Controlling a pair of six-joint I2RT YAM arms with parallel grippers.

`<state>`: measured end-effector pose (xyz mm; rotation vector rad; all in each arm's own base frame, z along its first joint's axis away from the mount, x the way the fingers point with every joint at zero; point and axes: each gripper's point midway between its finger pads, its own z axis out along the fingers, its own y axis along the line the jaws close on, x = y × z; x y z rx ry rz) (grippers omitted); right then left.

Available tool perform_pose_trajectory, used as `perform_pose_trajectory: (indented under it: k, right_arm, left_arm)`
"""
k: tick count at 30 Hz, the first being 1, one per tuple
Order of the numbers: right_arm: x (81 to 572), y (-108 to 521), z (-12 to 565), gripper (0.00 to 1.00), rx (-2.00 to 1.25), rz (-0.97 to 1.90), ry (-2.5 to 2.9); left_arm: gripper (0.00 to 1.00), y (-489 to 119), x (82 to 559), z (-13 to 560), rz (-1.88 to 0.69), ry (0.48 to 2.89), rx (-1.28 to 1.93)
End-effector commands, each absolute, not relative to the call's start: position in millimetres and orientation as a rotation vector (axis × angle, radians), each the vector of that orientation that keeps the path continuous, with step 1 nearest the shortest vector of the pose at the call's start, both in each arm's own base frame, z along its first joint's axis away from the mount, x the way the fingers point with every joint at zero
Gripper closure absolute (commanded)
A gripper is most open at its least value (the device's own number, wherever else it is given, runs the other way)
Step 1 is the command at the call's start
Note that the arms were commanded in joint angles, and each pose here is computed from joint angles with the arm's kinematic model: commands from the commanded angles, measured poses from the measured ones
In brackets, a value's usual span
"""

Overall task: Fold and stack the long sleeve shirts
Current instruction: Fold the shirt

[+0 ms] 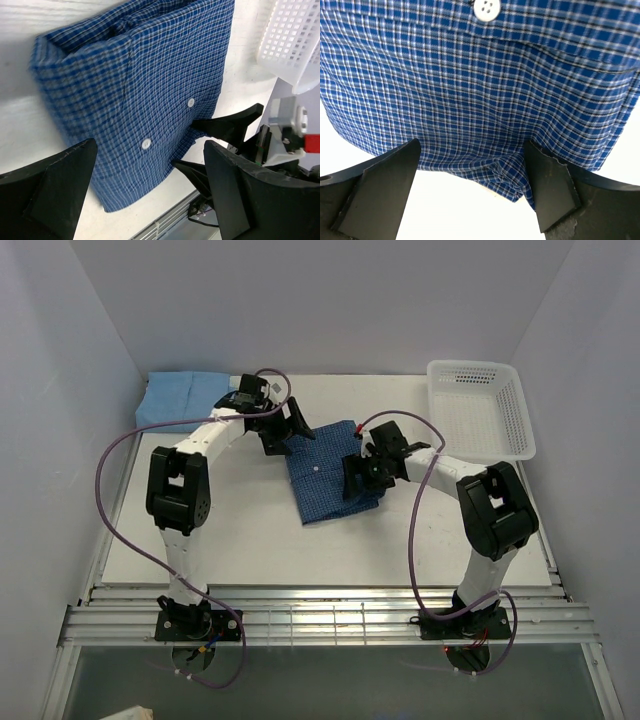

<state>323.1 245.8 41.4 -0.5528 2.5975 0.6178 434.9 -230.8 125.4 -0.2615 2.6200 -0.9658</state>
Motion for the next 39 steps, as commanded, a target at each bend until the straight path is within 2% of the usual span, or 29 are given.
perform_pose_trajectory:
  k: [1,5,11,14,21,28,32,34,39]
  right_arm:
    - [330,244,45,0.1,-0.59,0.669,2.524]
    - [327,244,40,0.1,-0.711,0.688,2.471]
    - [313,235,30,0.1,-0.807,0.721,2.413]
    - [306,224,21,0.1,-0.788,0.763,2.415]
    - [319,213,23,0.1,-0.837,0.779,2.335]
    - [351,221,35,0.1,-0.87,0.778,2.288]
    - [370,232,69,0.1,-0.897,0.787,2.224]
    - [370,235,89,0.1,-0.891,0.804,2.211]
    - [366,243,141,0.1,-0.842,0.804,2.134]
  left_arm:
    - [0.02,-260,445,130,-1.088,2.564,-0.12]
    - [0.02,-269,454,110,-1.108,2.581,-0.105]
    - [0.02,-257,460,64,-0.975,2.672,-0.177]
    - [0.02,-244,449,35,-0.899,2.753,-0.247]
    - [0.02,-216,380,-4,-0.799,2.926,-0.387]
    - [0.02,-197,311,35,-0.794,2.9,-0.491]
    - [0.02,-200,280,75,-0.88,2.819,-0.448]
    - [0.02,-206,279,92,-0.926,2.785,-0.399]
    - [0.02,-216,321,142,-0.928,2.631,-0.284]
